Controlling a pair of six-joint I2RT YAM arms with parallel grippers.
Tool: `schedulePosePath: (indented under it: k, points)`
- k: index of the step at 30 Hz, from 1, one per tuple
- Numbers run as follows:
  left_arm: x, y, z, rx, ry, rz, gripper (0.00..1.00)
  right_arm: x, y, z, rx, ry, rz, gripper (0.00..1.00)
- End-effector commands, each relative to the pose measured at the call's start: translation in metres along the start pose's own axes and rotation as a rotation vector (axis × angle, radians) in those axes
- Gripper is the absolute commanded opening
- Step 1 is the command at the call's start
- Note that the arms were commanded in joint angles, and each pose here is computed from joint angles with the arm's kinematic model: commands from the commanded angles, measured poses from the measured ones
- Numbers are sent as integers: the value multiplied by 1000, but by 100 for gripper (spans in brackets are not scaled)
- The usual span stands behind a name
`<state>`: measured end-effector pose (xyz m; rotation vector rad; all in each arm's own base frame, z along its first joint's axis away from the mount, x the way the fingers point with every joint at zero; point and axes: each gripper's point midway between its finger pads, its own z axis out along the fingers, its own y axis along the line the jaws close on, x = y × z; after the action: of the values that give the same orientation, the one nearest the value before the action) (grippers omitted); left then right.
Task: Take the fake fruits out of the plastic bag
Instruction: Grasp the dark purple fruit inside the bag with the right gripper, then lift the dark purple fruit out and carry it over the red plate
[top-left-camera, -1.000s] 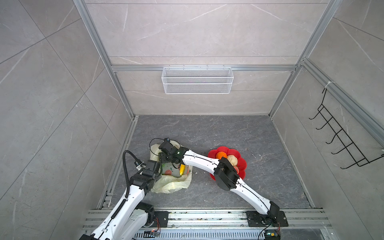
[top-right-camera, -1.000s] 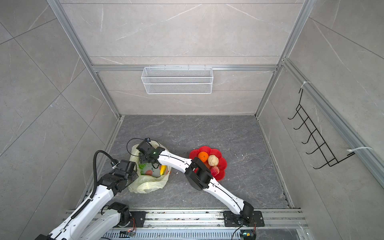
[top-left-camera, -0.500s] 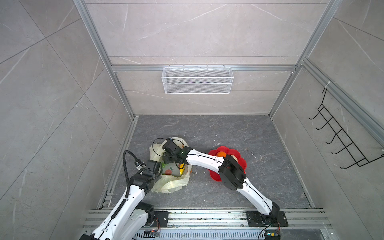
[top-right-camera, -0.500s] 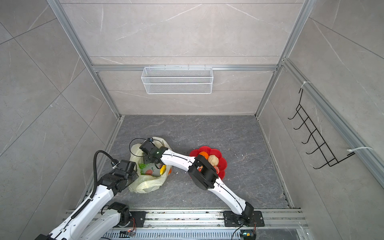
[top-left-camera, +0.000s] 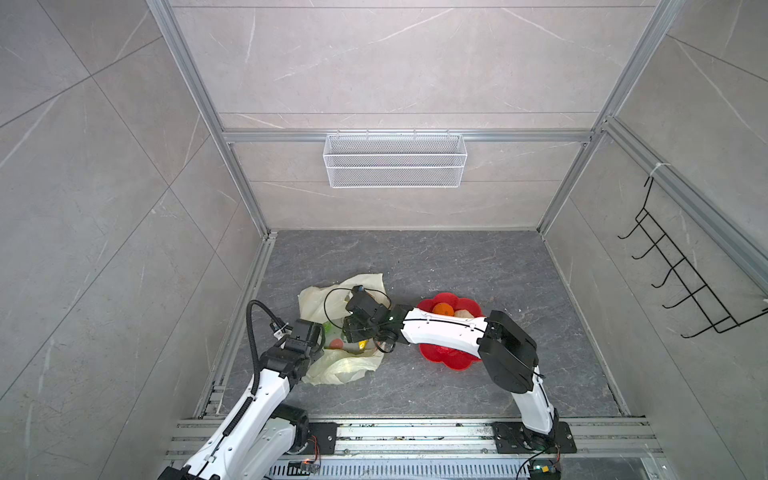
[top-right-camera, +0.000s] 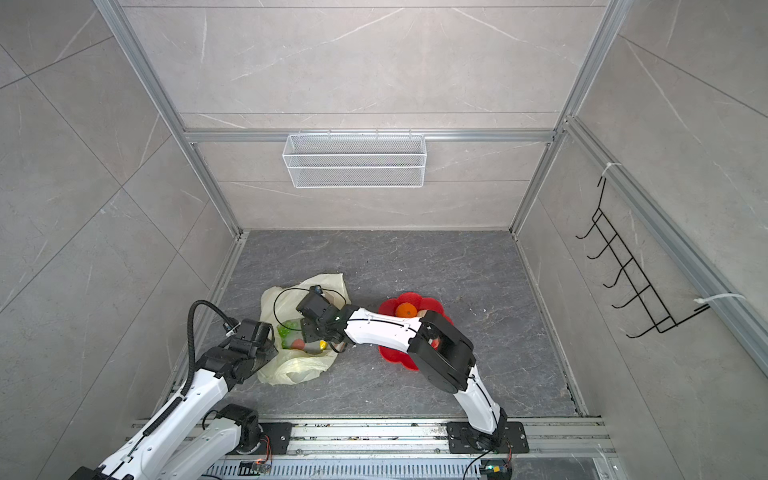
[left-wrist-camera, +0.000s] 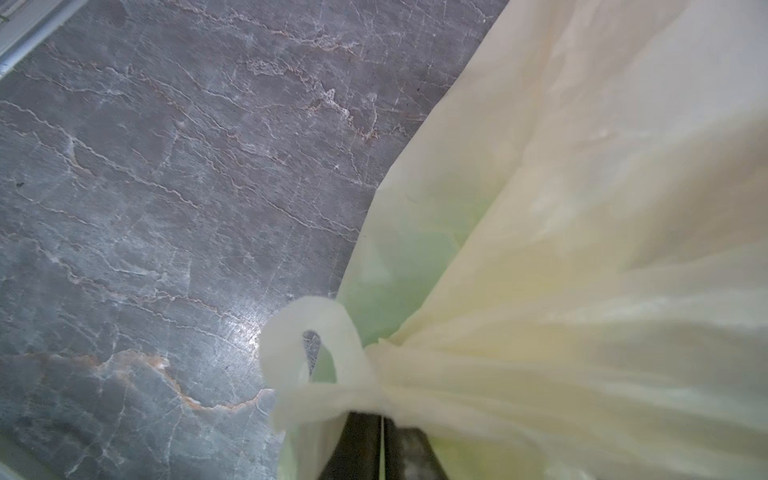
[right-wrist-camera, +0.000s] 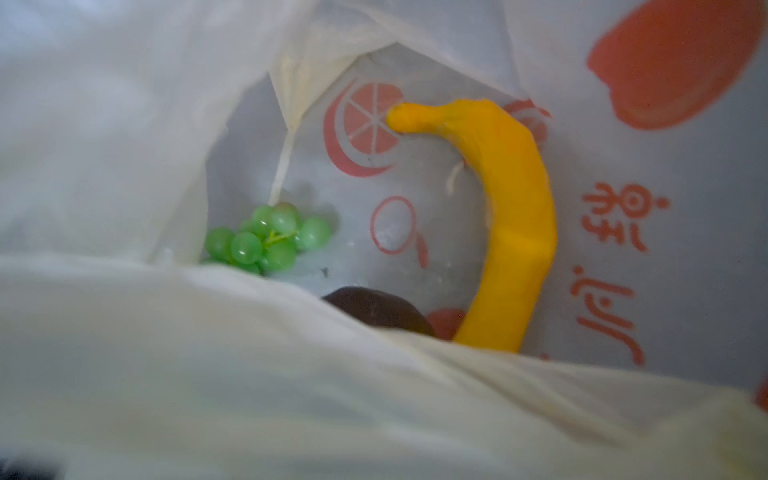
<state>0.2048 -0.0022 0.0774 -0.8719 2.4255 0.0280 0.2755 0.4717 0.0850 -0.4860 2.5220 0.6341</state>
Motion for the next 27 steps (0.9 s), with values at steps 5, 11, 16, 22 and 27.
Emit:
schedulePosePath:
  k: [5,11,16,22,27]
  points:
    - [-5,-12,-2,45,-1,17,8,1,-3,-48,-53,-46,21,61]
    - [-3,-20,-3,100,4,18,8,1,-7,-71,-81,-67,52,62]
    - [-1,-22,0,100,18,38,8,-1,-3,-93,-123,-89,64,62]
    - [-1,-25,3,101,19,46,8,-8,-25,-116,-115,-101,142,61]
    - [2,-26,7,105,28,47,8,-16,-70,-131,-92,-128,277,61]
